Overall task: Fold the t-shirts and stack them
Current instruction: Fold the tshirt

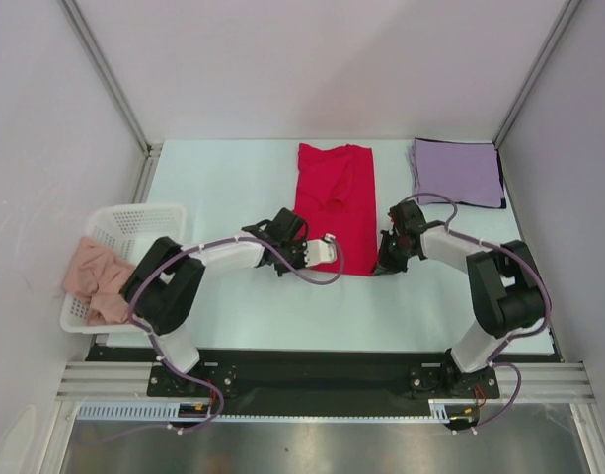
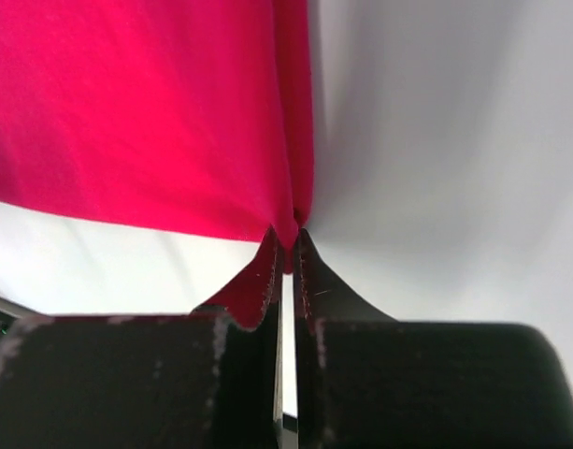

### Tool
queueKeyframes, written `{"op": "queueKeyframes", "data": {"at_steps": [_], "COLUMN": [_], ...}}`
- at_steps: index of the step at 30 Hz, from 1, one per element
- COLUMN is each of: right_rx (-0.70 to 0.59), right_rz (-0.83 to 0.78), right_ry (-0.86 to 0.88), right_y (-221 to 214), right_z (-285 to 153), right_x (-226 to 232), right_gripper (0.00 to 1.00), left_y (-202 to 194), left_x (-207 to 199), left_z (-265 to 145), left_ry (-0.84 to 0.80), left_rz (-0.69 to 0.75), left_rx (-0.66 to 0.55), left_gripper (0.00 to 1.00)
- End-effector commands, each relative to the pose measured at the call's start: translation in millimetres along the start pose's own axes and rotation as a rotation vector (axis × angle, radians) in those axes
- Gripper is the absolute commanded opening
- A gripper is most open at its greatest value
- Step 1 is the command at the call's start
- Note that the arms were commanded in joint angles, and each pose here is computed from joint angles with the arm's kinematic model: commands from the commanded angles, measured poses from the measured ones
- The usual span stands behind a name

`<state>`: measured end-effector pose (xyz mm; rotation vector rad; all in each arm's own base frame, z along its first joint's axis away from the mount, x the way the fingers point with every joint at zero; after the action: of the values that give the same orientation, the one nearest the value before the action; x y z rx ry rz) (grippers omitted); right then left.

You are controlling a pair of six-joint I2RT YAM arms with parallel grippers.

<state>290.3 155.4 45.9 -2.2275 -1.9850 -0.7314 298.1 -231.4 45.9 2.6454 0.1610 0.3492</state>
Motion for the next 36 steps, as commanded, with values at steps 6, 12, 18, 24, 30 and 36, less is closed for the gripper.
{"op": "queueKeyframes", "data": {"at_steps": [6,12,18,24,30,36], "right_rx": [0.13,0.23,0.086,-0.077,-0.162,-0.164], "right_rz": [-0.051,-0.084,-0.048,0.024,0.06,0.122], "right_ry": [-0.06,-0.039,0.095,0.122,0.114,0.1], "right_y": [-108,-182,-125,-4,86,138], "right_z": [-61,-109,-139,-116,-96,-62], "right_x": [10,32,62,40,25,6], "right_gripper": [0.0,0.0,0.0,0.0,0.0,0.0], "left_y": [-27,-45,-13,25,42,42], "left_x": [-83,-133,-77,36,119,171], "left_z": [-81,-147,-165,-156,-114,-85], "left_ry": [-0.209,-0.347,-0.216,-0.031,0.002,0.051], "left_rz": [-0.008,0.013,-0.097,-0.194,-0.289,-0.345], "left_rx": [0.019,0.026,-0.075,-0.177,-0.176,-0.139], "left_gripper": [0.0,0.0,0.0,0.0,0.0,0.0]}}
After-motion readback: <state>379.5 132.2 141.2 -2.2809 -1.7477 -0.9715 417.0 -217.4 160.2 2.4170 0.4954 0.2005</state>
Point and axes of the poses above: each gripper's point midway between its finger pads, its own z axis out along the fingers, its own x axis along the line the jaws close on, y = z × x, the point moved 3 cm from there along -z, back along the fingers, and after that the axes turned 3 degrees about -z, right-handed, at the moved point
